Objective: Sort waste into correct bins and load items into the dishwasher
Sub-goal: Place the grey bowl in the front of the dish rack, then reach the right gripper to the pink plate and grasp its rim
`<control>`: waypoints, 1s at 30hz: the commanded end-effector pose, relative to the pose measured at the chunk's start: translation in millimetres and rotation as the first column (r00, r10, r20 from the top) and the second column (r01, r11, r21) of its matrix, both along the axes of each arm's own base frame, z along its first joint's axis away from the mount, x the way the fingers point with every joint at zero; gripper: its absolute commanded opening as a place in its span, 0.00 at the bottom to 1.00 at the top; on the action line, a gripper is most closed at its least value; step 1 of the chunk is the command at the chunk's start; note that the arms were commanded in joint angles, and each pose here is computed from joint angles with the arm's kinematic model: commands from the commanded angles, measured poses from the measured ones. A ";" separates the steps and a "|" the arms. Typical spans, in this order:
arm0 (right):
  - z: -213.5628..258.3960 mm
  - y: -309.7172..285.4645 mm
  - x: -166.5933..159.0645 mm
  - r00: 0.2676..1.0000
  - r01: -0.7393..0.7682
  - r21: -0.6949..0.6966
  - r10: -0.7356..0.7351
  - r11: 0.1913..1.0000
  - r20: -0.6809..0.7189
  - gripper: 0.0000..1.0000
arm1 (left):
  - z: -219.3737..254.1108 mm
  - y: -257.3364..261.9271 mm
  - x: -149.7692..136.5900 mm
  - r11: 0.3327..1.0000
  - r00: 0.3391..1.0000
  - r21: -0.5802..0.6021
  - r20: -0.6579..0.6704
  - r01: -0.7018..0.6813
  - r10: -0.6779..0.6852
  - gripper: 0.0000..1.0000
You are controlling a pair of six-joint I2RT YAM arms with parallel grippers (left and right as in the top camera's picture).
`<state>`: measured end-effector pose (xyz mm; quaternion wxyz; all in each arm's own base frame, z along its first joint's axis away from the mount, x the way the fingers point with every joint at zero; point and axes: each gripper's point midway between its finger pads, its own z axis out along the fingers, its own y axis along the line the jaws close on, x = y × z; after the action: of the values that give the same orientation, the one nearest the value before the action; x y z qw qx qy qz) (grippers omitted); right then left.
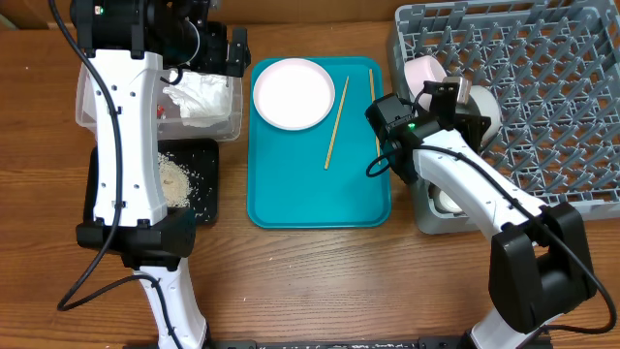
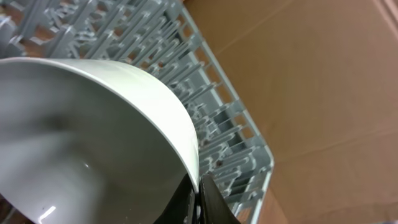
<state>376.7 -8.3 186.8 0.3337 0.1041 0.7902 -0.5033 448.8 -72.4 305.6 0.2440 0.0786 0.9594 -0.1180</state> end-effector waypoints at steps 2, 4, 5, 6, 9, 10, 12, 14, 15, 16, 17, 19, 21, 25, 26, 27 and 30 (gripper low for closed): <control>-8.3 2.4 -0.3 1.000 0.001 0.056 0.000 0.998 -0.009 0.04 | 12.2 -3.1 -2.9 1.000 0.999 -0.003 0.034 -0.001 0.001 1.00; -8.2 2.4 -0.2 1.000 0.001 0.056 0.000 0.998 -0.008 0.04 | 12.2 -3.1 -2.9 1.000 0.999 -0.003 0.034 -0.001 0.001 1.00; -8.3 2.5 0.0 1.000 0.001 0.057 0.000 0.998 -0.007 0.04 | 12.2 -3.1 -2.9 1.000 0.999 -0.003 0.034 -0.001 0.001 1.00; -8.3 2.5 0.0 1.000 0.001 0.057 0.000 0.998 -0.007 0.04 | 12.2 -3.1 -2.9 1.000 0.999 -0.003 0.034 -0.001 0.001 1.00; -11.4 4.4 -0.6 1.000 -0.003 0.073 0.004 0.997 -0.018 0.04 | 12.2 -3.1 -2.9 1.000 0.999 -0.003 0.034 -0.001 0.001 1.00; -13.2 6.6 -0.7 1.000 -0.008 0.084 0.009 0.996 -0.023 0.04 | 12.2 -3.1 -2.9 1.000 0.999 -0.003 0.034 -0.001 0.001 1.00; -17.8 13.7 -1.0 0.999 -0.022 0.112 0.026 0.993 -0.034 0.04 | 12.2 -3.1 -2.9 1.000 0.999 -0.003 0.034 -0.001 0.001 1.00; -23.9 24.0 -1.9 0.997 -0.044 0.147 0.051 0.988 -0.050 0.06 | 12.2 -3.1 -2.9 1.000 0.999 -0.003 0.034 -0.001 0.001 1.00; -26.6 29.9 -2.6 0.996 -0.056 0.162 0.066 0.985 -0.058 0.13 | 12.2 -3.1 -2.9 1.000 0.999 -0.003 0.034 -0.001 0.001 1.00; -29.2 36.5 -3.3 0.995 -0.070 0.179 0.083 0.981 -0.064 0.19 | 12.2 -3.1 -2.9 1.000 0.999 -0.003 0.034 -0.001 0.001 1.00; -30.8 42.0 -3.8 0.993 -0.082 0.190 0.096 0.978 -0.067 0.20 | 12.2 -3.1 -2.9 1.000 0.999 -0.003 0.034 -0.001 0.001 1.00; -32.2 52.4 -4.3 0.990 -0.105 0.208 0.122 0.972 -0.071 0.29 | 12.2 -3.1 -2.9 1.000 0.999 -0.003 0.034 -0.001 0.001 1.00; -31.4 61.4 -3.9 0.988 -0.125 0.220 0.143 0.967 -0.066 0.43 | 12.2 -3.1 -2.9 1.000 0.999 -0.003 0.034 -0.001 0.001 1.00; -16.1 83.2 5.8 0.984 -0.164 0.292 0.179 0.942 -0.024 0.66 | 12.2 -3.3 -2.9 1.000 0.999 -0.003 0.034 -0.001 0.001 1.00; -12.8 87.4 8.4 0.983 -0.170 0.318 0.185 0.933 -0.019 0.68 | 12.2 -3.1 -2.9 1.000 0.999 -0.003 0.034 -0.001 0.001 1.00; -4.7 99.5 18.2 0.981 -0.183 0.416 0.195 0.891 0.014 0.73 | 12.2 -3.3 -2.9 1.000 0.999 -0.003 0.034 -0.001 0.001 1.00; 4.6 135.1 40.8 0.948 -0.276 0.601 0.315 0.750 0.043 0.83 | 12.2 -3.1 -2.9 1.000 0.999 -0.003 0.034 -0.001 0.001 1.00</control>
<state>396.1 90.7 178.2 0.3383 0.0776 0.8890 -0.2985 448.9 -72.4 305.6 0.2441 0.0784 0.9593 -0.1180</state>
